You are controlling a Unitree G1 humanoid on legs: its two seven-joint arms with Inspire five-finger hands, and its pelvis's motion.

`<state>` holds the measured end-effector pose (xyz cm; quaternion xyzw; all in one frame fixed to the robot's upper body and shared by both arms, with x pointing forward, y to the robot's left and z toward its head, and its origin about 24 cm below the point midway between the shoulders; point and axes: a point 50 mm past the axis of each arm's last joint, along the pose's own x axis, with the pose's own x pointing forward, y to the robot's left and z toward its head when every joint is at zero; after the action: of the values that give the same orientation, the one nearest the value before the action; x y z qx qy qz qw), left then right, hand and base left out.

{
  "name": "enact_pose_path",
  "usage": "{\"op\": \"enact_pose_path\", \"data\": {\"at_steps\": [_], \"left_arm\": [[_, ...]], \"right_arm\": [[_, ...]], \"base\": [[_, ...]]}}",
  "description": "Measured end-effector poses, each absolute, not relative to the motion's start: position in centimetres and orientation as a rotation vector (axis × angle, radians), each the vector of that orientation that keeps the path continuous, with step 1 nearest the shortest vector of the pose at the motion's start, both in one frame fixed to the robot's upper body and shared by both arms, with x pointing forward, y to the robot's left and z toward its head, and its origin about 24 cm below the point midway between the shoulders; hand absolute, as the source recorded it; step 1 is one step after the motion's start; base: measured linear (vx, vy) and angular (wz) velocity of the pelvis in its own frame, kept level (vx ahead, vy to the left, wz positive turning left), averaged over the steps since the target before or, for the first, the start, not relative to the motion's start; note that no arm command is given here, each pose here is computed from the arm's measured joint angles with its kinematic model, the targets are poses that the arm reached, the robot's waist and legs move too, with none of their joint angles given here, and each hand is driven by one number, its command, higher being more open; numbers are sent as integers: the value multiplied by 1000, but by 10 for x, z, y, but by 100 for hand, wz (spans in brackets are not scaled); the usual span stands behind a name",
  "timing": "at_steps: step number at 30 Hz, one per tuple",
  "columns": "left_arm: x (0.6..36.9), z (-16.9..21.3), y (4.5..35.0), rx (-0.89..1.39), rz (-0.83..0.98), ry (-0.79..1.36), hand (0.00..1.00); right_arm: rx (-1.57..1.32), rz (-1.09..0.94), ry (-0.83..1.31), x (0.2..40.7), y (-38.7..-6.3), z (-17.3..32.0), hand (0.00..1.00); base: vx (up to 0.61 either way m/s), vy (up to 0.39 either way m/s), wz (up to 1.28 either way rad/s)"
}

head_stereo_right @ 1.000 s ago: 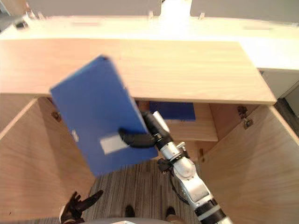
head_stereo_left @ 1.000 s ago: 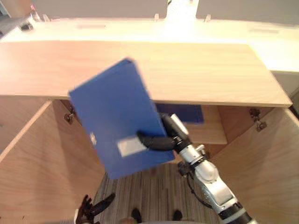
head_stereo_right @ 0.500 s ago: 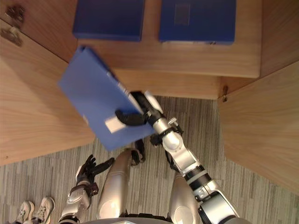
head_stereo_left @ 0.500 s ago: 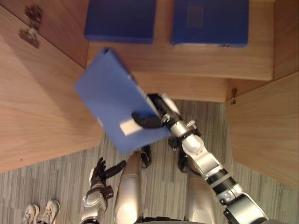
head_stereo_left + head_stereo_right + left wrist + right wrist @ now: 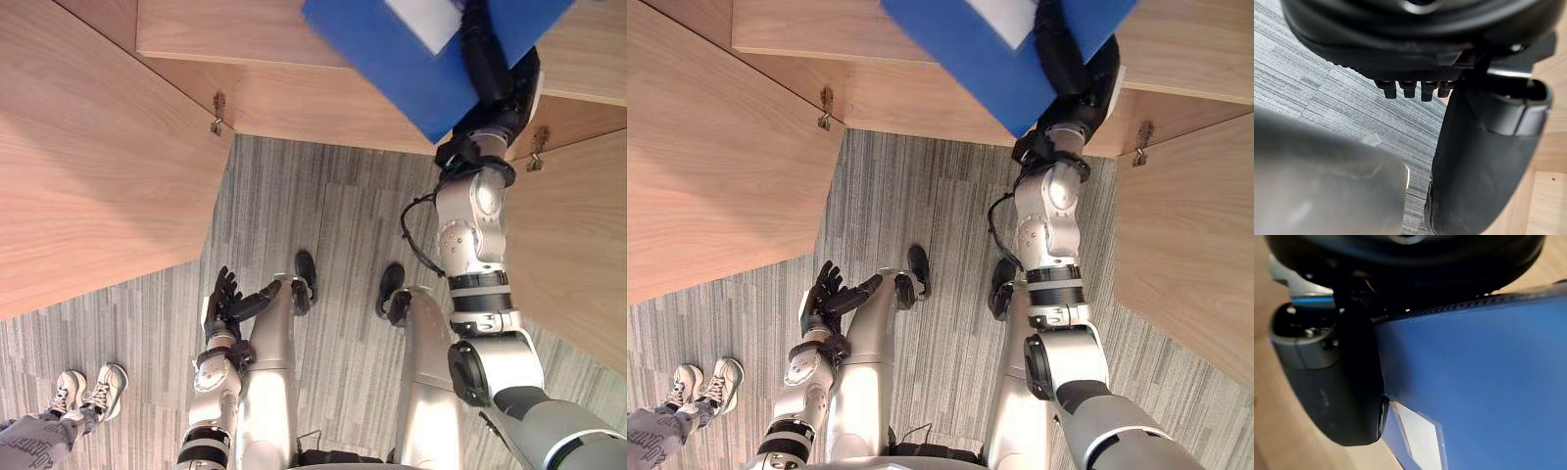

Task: Walk over to the cabinet, pick up the folder, carry it to the office cabinet, place the folder inside the office cabinet, then close the office cabinet door

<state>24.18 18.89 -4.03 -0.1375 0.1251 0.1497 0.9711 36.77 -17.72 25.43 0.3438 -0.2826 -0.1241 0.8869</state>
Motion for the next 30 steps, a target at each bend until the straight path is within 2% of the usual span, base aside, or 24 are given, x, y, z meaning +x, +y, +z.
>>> {"op": "enact_pose_path", "data": {"at_steps": [5, 13, 20, 30], "left_arm": [[243, -38, 186, -303, 317, 246, 100], [245, -35, 181, -325, 310, 229, 100], [246, -38, 178, -328, 306, 248, 100], [247, -47, 169, -337, 287, 299, 100]], "right_arm": [[952, -320, -578, 372, -183, 265, 100], [1067, -313, -568, 380, -188, 285, 100], [1032, -188, -581, 382, -169, 300, 100], [930, -136, -433, 397, -141, 285, 100]], "base": [[-4, -53, 5], [-61, -58, 10], [-18, -46, -1], [5, -13, -5]]}}
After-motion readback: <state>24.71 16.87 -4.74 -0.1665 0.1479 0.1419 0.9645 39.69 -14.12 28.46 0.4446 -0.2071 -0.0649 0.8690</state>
